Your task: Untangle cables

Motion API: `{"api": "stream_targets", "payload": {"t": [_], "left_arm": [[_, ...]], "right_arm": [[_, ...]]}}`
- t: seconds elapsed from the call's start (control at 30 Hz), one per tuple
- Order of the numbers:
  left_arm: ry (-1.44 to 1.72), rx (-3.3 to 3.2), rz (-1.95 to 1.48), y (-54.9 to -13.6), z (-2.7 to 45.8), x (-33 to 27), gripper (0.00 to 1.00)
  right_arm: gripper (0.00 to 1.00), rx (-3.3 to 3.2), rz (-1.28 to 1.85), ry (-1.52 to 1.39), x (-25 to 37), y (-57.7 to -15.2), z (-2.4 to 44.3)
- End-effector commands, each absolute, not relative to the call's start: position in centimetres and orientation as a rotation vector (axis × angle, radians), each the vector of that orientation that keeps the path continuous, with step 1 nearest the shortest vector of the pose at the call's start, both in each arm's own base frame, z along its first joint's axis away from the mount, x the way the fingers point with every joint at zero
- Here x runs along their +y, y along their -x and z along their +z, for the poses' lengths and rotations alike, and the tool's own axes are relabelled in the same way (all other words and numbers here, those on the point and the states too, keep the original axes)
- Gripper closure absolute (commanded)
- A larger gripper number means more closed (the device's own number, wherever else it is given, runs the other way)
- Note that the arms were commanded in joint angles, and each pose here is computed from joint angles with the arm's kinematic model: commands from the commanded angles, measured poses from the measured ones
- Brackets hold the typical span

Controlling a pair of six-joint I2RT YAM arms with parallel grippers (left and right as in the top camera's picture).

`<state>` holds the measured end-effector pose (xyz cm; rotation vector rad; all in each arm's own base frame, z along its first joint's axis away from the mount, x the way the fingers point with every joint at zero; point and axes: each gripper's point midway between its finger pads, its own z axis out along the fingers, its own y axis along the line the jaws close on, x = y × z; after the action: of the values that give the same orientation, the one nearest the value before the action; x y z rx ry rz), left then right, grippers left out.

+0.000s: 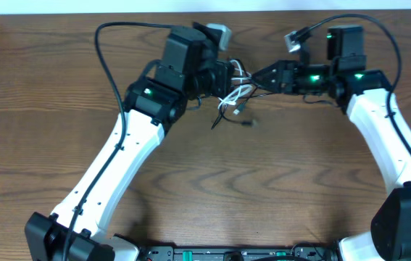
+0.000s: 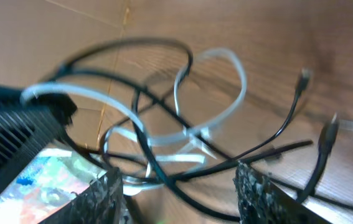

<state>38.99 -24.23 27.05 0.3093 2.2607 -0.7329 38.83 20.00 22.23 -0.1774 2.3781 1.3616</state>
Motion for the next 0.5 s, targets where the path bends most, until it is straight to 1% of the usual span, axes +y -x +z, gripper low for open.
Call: {"api": "stream_targets", "payload": {"t": [0.0,0.17,0.3,0.4,0.47], "left_arm": [[-0.15,2.254,-0.808,-39.5,28.5,-23.4,0.93],[-0.149,2.258,-0.808,-39.4,28.4,-23.4,0.92],[-0.152,2.252,-0.814,-39.5,28.5,-23.5,0.92],[-0.154,2.235,-0.817,-39.7,28.9,-23.6,0.92],[-0.134,2.217,-0.827,-39.9,29.4,-23.4,0.93]], "right_arm": [[0.47,2.438,1.339,0.05,21.4,-38.9,22.1],[0.47,2.43,1.345,0.037,24.2,-39.0,22.3],[0.48,2.484,1.277,-0.068,25.3,-39.4,20.5],[0.57,2.554,1.227,-0.189,25.7,-39.5,18.4],[0.6,2.607,1.164,-0.295,25.4,-39.7,16.6]]}}
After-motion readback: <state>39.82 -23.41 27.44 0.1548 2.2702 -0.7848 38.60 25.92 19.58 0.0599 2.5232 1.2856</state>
